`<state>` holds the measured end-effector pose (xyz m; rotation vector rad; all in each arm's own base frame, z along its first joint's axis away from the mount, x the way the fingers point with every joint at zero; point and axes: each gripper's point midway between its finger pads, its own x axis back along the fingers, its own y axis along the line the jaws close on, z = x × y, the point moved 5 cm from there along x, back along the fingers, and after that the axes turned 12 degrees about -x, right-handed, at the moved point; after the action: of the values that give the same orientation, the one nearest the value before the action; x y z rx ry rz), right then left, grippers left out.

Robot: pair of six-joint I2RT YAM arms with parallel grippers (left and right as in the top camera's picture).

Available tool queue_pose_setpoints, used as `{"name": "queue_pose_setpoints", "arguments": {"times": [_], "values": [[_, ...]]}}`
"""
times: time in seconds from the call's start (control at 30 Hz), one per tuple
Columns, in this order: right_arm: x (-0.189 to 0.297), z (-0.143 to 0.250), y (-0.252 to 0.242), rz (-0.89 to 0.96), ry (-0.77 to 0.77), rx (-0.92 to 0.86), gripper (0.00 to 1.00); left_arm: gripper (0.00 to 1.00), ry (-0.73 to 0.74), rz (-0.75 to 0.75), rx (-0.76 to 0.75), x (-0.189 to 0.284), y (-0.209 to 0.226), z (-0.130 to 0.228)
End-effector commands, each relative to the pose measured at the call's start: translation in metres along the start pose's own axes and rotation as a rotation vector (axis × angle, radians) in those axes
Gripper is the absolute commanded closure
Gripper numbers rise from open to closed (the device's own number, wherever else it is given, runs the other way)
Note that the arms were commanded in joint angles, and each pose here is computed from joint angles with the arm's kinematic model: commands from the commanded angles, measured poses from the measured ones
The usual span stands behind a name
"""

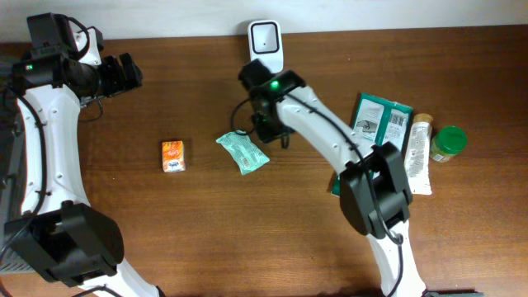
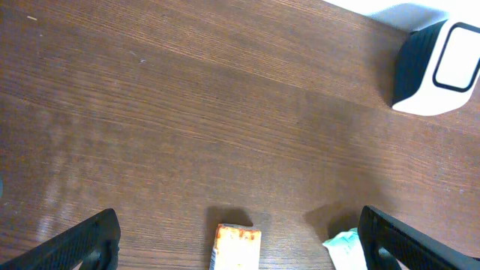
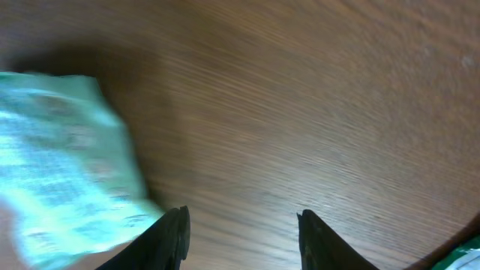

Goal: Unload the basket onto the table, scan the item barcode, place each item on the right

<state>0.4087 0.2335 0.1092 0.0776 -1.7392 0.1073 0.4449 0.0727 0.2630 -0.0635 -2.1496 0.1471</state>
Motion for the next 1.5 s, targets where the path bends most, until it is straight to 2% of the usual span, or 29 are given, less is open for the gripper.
{"name": "queue_pose_setpoints", "arguments": {"times": [0.0,0.17,0.4,0.53,0.7,0.8,0.97,1.07,1.17,1.33,1.47], "values": [[-0.021,0.019,0.003,-0.028,0.077,0.007,0.55,0.01,0.010,-0.010,0.008,-0.006,0.003,0.002],[-0.039,0.040,0.023,-0.099,0.132,0.064,0.55,0.00,0.008,-0.011,0.008,-0.006,0.003,0.002],[-0.032,0.070,0.073,-0.239,0.197,0.168,0.55,0.01,0.005,-0.011,0.007,-0.006,0.003,0.001],[-0.025,0.080,0.105,-0.304,0.175,0.230,0.55,0.01,0.005,-0.011,0.007,-0.006,0.003,0.001],[-0.006,0.072,0.131,-0.404,0.115,0.287,0.55,0.01,0.005,-0.011,0.007,-0.006,0.003,0.001],[0.013,0.055,0.127,-0.414,0.058,0.333,0.55,0.01,0.005,-0.011,0.007,-0.006,0.003,0.001],[0.039,0.003,0.095,-0.401,-0.098,0.400,0.54,0.01,0.006,-0.011,0.007,-0.006,0.003,0.001],[0.031,-0.018,0.074,-0.400,-0.154,0.487,0.40,0.01,0.006,-0.010,0.007,-0.006,0.003,0.001],[0.014,-0.024,0.061,-0.518,-0.145,0.609,0.37,0.01,0.006,-0.010,0.007,-0.006,0.003,0.001],[-0.004,-0.024,0.057,-0.783,-0.113,0.628,0.37,0.01,0.005,-0.010,0.007,-0.006,0.003,0.001],[-0.020,-0.022,0.067,-0.881,-0.099,0.622,0.37,0.01,0.005,-0.010,0.007,-0.006,0.003,0.001]]}}
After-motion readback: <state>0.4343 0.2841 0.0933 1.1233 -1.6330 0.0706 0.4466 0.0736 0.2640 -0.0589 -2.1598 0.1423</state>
